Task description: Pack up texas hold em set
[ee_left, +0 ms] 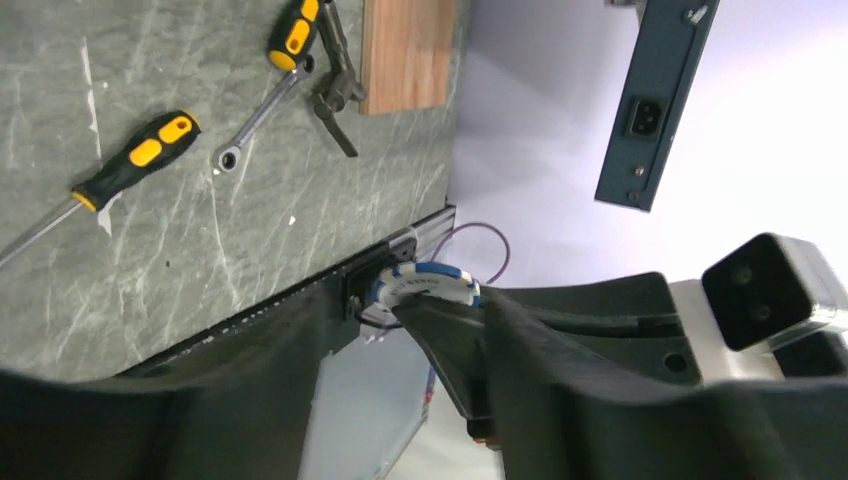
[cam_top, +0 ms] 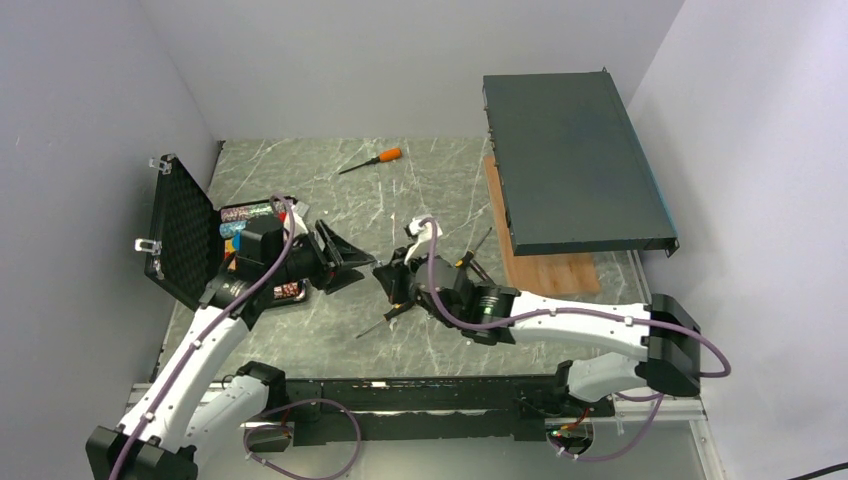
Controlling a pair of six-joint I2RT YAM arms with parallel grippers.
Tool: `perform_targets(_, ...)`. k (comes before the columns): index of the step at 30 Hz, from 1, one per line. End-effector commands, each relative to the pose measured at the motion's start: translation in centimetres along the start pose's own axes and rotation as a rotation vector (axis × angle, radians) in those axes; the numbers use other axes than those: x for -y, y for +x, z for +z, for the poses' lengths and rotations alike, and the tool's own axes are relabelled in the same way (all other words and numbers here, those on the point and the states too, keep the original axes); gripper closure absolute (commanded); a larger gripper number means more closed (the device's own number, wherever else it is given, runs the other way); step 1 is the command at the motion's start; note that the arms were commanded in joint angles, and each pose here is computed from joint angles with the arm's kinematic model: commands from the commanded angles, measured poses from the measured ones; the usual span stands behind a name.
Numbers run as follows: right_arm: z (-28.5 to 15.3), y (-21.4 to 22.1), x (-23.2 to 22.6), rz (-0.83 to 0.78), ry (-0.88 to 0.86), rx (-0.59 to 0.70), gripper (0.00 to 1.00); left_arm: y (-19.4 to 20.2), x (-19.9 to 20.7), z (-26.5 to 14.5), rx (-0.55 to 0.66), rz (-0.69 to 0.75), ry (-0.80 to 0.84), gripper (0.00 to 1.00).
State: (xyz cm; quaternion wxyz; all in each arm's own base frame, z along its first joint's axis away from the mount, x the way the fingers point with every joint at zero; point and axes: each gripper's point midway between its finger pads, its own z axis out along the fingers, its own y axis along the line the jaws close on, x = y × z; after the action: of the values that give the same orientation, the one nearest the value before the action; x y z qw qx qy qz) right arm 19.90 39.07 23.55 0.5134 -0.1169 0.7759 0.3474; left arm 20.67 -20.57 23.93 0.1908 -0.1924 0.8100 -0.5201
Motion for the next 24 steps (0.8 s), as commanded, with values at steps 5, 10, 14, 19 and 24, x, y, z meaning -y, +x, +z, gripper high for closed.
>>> perform_targets(5,-4.0,-3.4,-3.1,0.009,-0.424,-0.107,1.0,-0.2,3.0,-4.7,0.12,0.446,0.088,0.1)
perform_targets(10,-8.0,-3.1,-6.1,-0.03,-0.787,-0.292,1.0,3.8,6.0,-7.0,-0.008,0.772,0.325,0.12)
perform_targets(14,-10.6,-3.5,-7.5,-0.065,-0.94,-0.317,1.0,6.8,7.2,-9.0,-0.096,0.887,0.479,0.2)
perform_targets(19,-12.4,-4.3,-8.6,-0.056,-1.051,-0.283,1.0,8.1,7.6,-10.2,-0.13,0.933,0.526,0.37)
perform_targets(24,-12.2,-4.5,-9.1,-0.037,-1.087,-0.277,1.0,9.3,8.5,-11.1,-0.187,0.938,0.617,0.46)
